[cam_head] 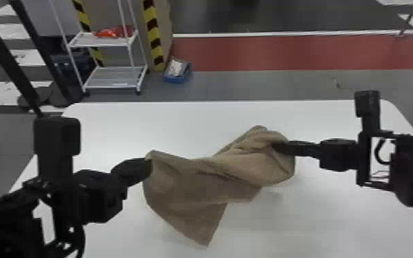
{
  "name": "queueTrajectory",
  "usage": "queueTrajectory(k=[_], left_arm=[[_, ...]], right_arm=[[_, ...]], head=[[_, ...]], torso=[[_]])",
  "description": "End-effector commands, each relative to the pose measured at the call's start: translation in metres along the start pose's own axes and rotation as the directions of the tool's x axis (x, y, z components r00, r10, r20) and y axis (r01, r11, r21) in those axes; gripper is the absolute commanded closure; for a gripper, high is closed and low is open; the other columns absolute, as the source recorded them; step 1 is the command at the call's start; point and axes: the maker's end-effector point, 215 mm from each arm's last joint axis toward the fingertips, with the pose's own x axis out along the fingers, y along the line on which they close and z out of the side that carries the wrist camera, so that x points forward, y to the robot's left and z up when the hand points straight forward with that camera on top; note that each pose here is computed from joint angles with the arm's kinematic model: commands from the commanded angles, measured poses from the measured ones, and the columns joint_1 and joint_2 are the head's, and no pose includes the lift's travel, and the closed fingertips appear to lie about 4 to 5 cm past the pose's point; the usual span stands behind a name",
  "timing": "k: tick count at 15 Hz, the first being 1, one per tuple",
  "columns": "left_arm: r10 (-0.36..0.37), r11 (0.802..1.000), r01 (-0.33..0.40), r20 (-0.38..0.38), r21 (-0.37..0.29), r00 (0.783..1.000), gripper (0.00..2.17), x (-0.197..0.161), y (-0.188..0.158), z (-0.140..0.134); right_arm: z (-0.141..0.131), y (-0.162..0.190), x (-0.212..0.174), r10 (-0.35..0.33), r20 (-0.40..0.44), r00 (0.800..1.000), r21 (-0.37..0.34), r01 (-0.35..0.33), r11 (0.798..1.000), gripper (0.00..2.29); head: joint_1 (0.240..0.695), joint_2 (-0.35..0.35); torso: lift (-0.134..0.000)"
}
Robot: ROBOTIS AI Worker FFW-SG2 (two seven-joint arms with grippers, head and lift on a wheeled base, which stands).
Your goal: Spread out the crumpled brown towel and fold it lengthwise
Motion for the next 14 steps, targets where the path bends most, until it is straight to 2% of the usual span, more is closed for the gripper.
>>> queueTrajectory(k=[1,4,6,8,10,11,12,13,14], left_arm=[[0.031,0.998,-0.030,0.021,-0.049,0.999,1.70,-0.013,0.026,0.010],[0.053,0.993,-0.048,0.040,-0.104,0.998,1.70,-0.035,0.050,0.014],[0.060,0.992,-0.054,0.055,-0.117,0.997,1.70,-0.048,0.057,0.019],[0.059,0.991,-0.051,0.062,-0.122,0.996,1.70,-0.056,0.058,0.021],[0.066,0.990,-0.057,0.061,-0.127,0.996,1.70,-0.059,0.062,0.021],[0.067,0.990,-0.059,0.062,-0.127,0.996,1.70,-0.059,0.062,0.022],[0.065,0.990,-0.057,0.058,-0.128,0.996,1.70,-0.057,0.062,0.020],[0.059,0.990,-0.051,0.054,-0.129,0.997,1.70,-0.056,0.060,0.019],[0.055,0.990,-0.048,0.047,-0.131,0.997,1.70,-0.053,0.059,0.016]], right_arm=[[0.032,-0.001,-0.039,0.006,0.107,0.994,0.036,-0.010,0.999,2.26],[0.054,0.005,-0.084,0.001,0.178,0.984,0.043,-0.008,0.999,2.26],[0.057,0.025,-0.109,0.041,0.204,0.978,0.090,-0.061,0.994,2.26],[0.046,0.050,-0.123,0.090,0.171,0.981,0.175,-0.120,0.977,2.26],[0.047,0.070,-0.128,0.150,0.162,0.975,0.161,-0.176,0.971,2.26],[0.036,0.074,-0.120,0.154,0.116,0.981,0.149,-0.170,0.974,2.19],[0.013,0.077,-0.105,0.138,0.038,0.990,0.145,-0.142,0.979,2.01],[-0.009,0.076,-0.091,0.110,-0.030,0.994,0.146,-0.104,0.984,1.58],[-0.024,0.075,-0.079,0.085,-0.071,0.994,0.115,-0.077,0.990,0.82]], head=[[0.695,0.075],[0.695,0.077],[0.695,0.079],[0.695,0.087],[0.695,0.099],[0.695,0.109],[0.695,0.120],[0.695,0.141],[0.695,0.153]], torso=[[-0.124],[-0.124],[-0.124],[-0.124],[-0.124],[-0.124],[-0.124],[-0.124],[-0.124]])
